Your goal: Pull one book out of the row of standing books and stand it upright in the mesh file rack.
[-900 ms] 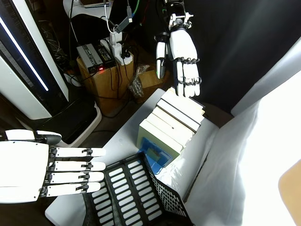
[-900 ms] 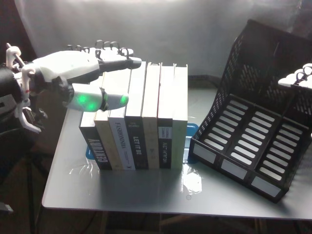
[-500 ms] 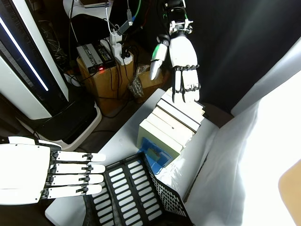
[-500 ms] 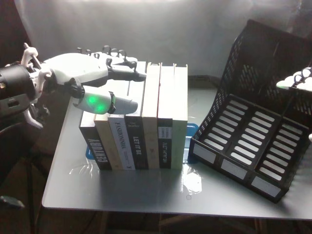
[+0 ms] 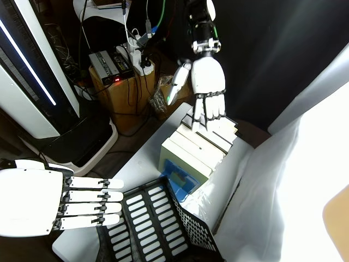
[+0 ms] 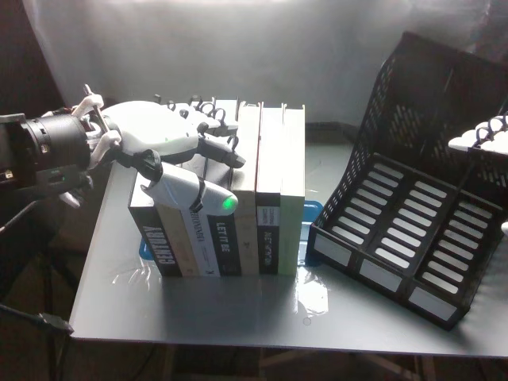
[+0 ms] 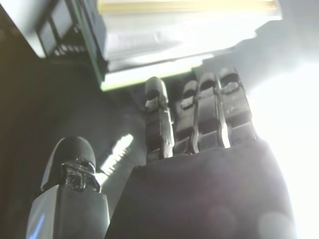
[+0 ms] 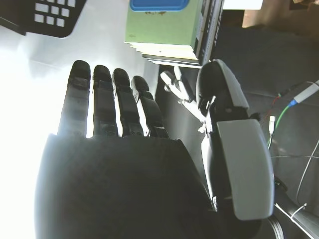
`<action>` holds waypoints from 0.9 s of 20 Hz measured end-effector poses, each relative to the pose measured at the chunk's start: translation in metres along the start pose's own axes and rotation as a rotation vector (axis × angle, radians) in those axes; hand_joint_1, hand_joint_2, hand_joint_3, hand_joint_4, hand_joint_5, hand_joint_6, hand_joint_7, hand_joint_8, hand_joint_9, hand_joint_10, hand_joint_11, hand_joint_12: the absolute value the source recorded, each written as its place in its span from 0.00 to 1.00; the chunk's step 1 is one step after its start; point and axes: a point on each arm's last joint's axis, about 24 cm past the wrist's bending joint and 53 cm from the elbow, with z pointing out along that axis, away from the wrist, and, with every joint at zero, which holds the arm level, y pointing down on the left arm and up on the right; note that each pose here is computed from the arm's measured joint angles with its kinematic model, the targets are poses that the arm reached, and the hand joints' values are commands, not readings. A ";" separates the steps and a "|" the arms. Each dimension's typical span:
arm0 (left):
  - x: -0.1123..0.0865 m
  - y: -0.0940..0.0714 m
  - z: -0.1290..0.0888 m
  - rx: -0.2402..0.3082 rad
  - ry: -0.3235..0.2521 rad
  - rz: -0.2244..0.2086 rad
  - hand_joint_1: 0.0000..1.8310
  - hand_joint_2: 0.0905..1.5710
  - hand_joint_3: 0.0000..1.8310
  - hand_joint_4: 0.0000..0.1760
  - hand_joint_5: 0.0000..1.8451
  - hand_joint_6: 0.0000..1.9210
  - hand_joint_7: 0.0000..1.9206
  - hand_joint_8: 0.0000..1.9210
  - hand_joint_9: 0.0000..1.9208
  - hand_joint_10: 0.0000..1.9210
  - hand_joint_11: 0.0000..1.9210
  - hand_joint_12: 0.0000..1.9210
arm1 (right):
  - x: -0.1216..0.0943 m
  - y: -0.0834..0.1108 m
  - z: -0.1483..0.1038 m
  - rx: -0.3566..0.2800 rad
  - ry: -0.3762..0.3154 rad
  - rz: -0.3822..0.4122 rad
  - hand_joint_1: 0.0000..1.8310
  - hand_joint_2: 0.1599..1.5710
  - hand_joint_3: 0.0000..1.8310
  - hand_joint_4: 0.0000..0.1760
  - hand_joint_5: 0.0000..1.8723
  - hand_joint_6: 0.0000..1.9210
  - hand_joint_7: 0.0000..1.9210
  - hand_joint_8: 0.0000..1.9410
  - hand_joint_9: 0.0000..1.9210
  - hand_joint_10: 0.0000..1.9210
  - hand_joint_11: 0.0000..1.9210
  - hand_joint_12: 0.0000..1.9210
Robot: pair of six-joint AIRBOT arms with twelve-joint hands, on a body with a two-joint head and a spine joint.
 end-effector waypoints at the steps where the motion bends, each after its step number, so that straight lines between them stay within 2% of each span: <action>1: 0.002 0.000 0.000 -0.002 0.006 0.012 0.00 0.71 0.00 0.53 0.20 0.02 0.00 0.00 0.00 0.00 0.00 0.00 | 0.000 0.000 0.000 0.001 -0.001 0.001 0.30 0.82 0.00 0.00 0.00 0.00 0.00 0.00 0.00 0.00 0.00 0.00; 4: 0.008 -0.001 0.004 -0.002 0.026 0.044 0.00 0.71 0.00 0.46 0.25 0.02 0.00 0.00 0.00 0.00 0.00 0.00 | 0.000 -0.002 0.000 0.006 0.002 0.003 0.31 0.82 0.00 0.00 0.00 0.00 0.00 0.00 0.00 0.00 0.00 0.00; 6: 0.013 -0.004 0.006 0.009 0.041 0.067 0.00 0.71 0.00 0.56 0.26 0.02 0.00 0.00 0.00 0.00 0.00 0.00 | 0.002 -0.001 0.001 0.005 0.004 0.005 0.30 0.82 0.00 0.00 0.00 0.00 0.00 0.00 0.00 0.00 0.00 0.00; 9: 0.018 -0.005 0.005 0.015 0.064 0.111 0.00 0.70 0.00 0.58 0.26 0.02 0.00 0.00 0.00 0.00 0.00 0.00 | 0.002 -0.002 0.001 0.008 0.006 0.006 0.27 0.82 0.00 0.00 0.00 0.00 0.00 0.00 0.00 0.00 0.00 0.00; 12: 0.028 -0.013 0.000 0.033 0.099 0.156 0.00 0.70 0.00 0.43 0.31 0.03 0.00 0.00 0.00 0.00 0.00 0.00 | 0.003 -0.002 0.001 0.008 0.006 0.010 0.27 0.83 0.00 0.00 0.00 0.00 0.00 0.00 0.00 0.00 0.00 0.00; 13: 0.030 -0.016 -0.002 0.038 0.111 0.184 0.00 0.70 0.00 0.38 0.32 0.04 0.00 0.00 0.00 0.00 0.00 0.00 | 0.003 -0.003 0.001 0.010 0.006 0.011 0.27 0.82 0.00 0.00 0.00 0.00 0.00 0.00 0.00 0.00 0.00 0.00; 14: 0.032 -0.021 -0.003 0.050 0.126 0.224 0.00 0.69 0.00 0.43 0.33 0.02 0.00 0.00 0.00 0.00 0.00 0.00 | 0.003 -0.004 0.001 0.012 0.007 0.013 0.27 0.83 0.00 0.00 0.00 0.00 0.00 0.00 0.00 0.00 0.00 0.00; 16: 0.038 -0.030 -0.005 0.077 0.151 0.287 0.00 0.69 0.00 0.46 0.33 0.01 0.00 0.00 0.00 0.00 0.00 0.00 | 0.003 -0.005 0.001 0.016 0.007 0.017 0.25 0.83 0.00 0.00 0.00 0.00 0.00 0.00 0.00 0.00 0.00 0.00; 18: 0.047 -0.037 -0.007 0.104 0.181 0.334 0.00 0.68 0.00 0.54 0.31 0.01 0.00 0.00 0.00 0.00 0.00 0.00 | 0.004 -0.006 0.000 0.020 0.006 0.024 0.26 0.83 0.00 0.00 0.00 0.00 0.00 0.00 0.00 0.00 0.00 0.00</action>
